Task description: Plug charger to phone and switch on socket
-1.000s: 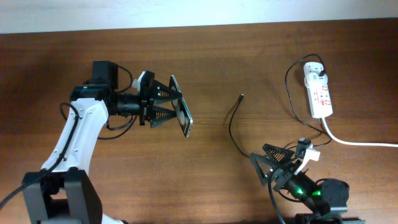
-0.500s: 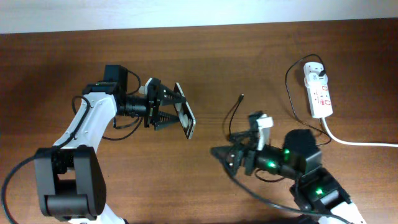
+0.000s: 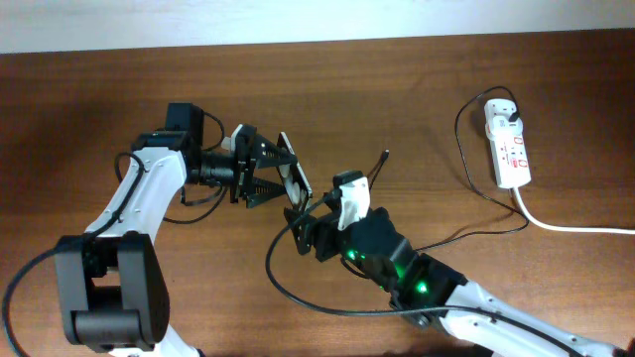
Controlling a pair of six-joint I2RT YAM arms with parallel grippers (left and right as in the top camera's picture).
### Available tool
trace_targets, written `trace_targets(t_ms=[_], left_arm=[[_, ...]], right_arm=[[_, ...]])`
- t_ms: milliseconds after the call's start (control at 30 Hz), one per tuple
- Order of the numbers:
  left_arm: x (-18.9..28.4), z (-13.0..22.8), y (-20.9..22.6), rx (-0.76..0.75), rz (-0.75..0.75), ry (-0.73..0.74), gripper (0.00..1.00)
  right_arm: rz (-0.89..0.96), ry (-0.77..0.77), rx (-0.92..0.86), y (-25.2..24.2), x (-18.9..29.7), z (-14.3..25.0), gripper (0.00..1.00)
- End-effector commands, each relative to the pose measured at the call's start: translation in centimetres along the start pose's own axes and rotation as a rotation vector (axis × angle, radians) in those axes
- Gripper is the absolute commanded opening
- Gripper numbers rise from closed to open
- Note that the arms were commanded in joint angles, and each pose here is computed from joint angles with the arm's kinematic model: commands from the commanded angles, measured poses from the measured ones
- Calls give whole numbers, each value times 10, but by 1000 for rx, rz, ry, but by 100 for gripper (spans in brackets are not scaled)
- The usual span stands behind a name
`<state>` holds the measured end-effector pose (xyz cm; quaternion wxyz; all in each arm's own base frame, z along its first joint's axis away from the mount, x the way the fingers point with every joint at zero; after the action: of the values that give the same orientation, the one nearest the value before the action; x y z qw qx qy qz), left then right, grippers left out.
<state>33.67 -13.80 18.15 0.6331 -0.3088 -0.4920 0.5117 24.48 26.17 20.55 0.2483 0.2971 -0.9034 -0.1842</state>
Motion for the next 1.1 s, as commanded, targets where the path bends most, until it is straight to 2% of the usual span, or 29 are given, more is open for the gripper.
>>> trace_targets(t_ms=[0,100,233,400,600,667,700,767,833,900,967,1067], left_arm=[[0,2,-3,-11,30,16,77],[0,2,-3,-11,30,16,78],[0,2,-3,-11,30,16,77],[0,2,-3,-11,31,16,77],[0,2,-3,-11,31,16,79],[0,2,-3,-11,31,16,82],[0,2,-3,-7,30,17,89],[0,4,-4,0,39,24,99],[2,6,-10,0,89,46,99],[9,0,-10,-71,83,12,99],[23,-4,-7,-168,61,-46,99],[51,-5,0,-276,-87,-175,99]], right_arm=[[47,-45,7,3,-17,-13,81],[43,-45,6,10,-31,-20,66],[53,-30,9,9,-40,-17,51],[44,-18,11,10,-40,-15,41],[64,8,15,6,-40,-9,17],[58,12,15,7,-39,-9,12],[53,12,13,8,-38,-10,7],[48,2,-15,10,-36,-13,4],[35,-25,-20,13,-29,-22,4],[47,-45,-46,8,-22,-33,4],[117,-32,-174,-14,-13,-38,4],[125,0,-408,-30,-7,-40,4]])
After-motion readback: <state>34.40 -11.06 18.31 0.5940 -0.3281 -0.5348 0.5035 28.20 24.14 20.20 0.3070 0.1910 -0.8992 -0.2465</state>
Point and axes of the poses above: each gripper's point midway between its finger pads, its own x axis back along the fingers, its own y axis along the line the jaws close on, z = x × y, the point moved 4 cm from there along x, back along the fingers, and after that the axes turned 1 degree about -x, right-handed, at the moved point
